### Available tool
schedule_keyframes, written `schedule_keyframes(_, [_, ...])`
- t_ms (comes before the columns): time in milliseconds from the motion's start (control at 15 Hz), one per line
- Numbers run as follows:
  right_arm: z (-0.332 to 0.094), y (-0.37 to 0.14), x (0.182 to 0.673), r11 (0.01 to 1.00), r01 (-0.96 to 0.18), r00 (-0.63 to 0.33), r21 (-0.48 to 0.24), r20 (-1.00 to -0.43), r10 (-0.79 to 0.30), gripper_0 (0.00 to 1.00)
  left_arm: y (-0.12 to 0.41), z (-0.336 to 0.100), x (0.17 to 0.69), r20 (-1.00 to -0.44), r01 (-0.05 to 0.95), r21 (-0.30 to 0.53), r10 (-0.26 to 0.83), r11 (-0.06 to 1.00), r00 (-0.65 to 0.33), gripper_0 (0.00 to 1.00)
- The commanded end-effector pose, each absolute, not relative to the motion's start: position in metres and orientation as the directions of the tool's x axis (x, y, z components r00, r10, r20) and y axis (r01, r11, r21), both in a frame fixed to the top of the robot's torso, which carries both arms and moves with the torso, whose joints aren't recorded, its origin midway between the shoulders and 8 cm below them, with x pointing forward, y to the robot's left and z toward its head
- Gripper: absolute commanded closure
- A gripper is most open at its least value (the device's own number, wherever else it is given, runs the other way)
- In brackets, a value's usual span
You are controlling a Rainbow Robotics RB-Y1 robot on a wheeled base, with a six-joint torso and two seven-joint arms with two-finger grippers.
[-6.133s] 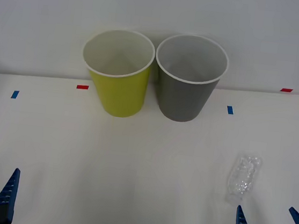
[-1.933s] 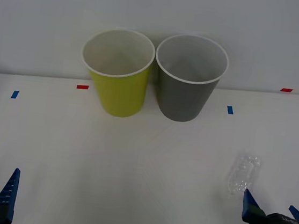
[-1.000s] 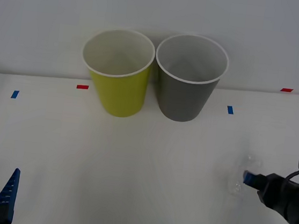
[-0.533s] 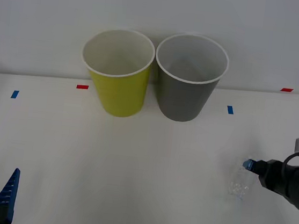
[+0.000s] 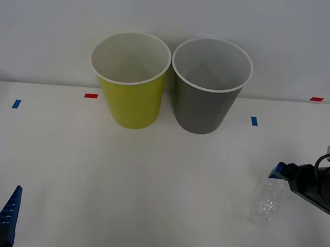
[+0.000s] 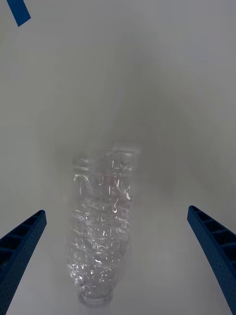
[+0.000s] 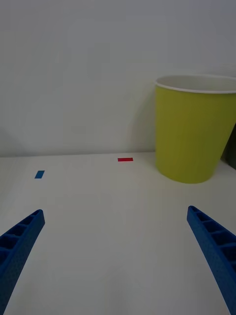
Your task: Put cans in the gray bin and PET bottles in the light green bin.
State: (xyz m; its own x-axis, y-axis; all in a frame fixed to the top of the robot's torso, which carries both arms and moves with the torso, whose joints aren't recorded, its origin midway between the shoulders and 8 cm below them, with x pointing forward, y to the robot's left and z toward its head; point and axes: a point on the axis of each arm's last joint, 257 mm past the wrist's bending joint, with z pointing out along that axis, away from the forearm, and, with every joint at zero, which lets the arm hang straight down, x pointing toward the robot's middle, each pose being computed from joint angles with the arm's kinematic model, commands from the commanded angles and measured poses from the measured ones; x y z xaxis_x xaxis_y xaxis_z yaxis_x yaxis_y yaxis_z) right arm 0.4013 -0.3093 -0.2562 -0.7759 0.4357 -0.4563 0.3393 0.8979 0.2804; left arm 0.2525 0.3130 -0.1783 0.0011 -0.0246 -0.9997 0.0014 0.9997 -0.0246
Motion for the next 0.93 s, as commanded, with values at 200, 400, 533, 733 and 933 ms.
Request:
schedule_keyframes(200, [-0.271,-0.308,0.405,0.911,0.329,-0.82,0.25,-0.403,0.407,0.0,0.313,-0.178,0.253,-1.0,0.001,-0.025,-0.025,1.0,0.001,0.0])
schedule_keyframes(400, [-0.272,-0.305,0.407,0.916,0.322,-0.829,0.24,-0.396,0.395,0.0,0.313,-0.178,0.253,-1.0,0.001,-0.025,-0.025,1.0,0.001,0.0])
schedule_keyframes(533, [-0.272,-0.305,0.41,0.917,0.321,-0.832,0.237,-0.392,0.392,0.0,0.313,-0.178,0.253,-1.0,0.001,-0.025,-0.025,1.0,0.001,0.0])
schedule_keyframes(733, [-0.277,-0.306,0.414,0.916,0.328,-0.84,0.233,-0.372,0.395,0.0,0.313,-0.178,0.253,-1.0,0.001,-0.025,-0.025,1.0,0.001,0.0])
schedule_keyframes(933, [-0.284,-0.302,0.413,0.916,0.33,-0.849,0.227,-0.353,0.394,0.0,0.313,-0.178,0.253,-1.0,0.001,-0.025,-0.025,1.0,0.001,0.0])
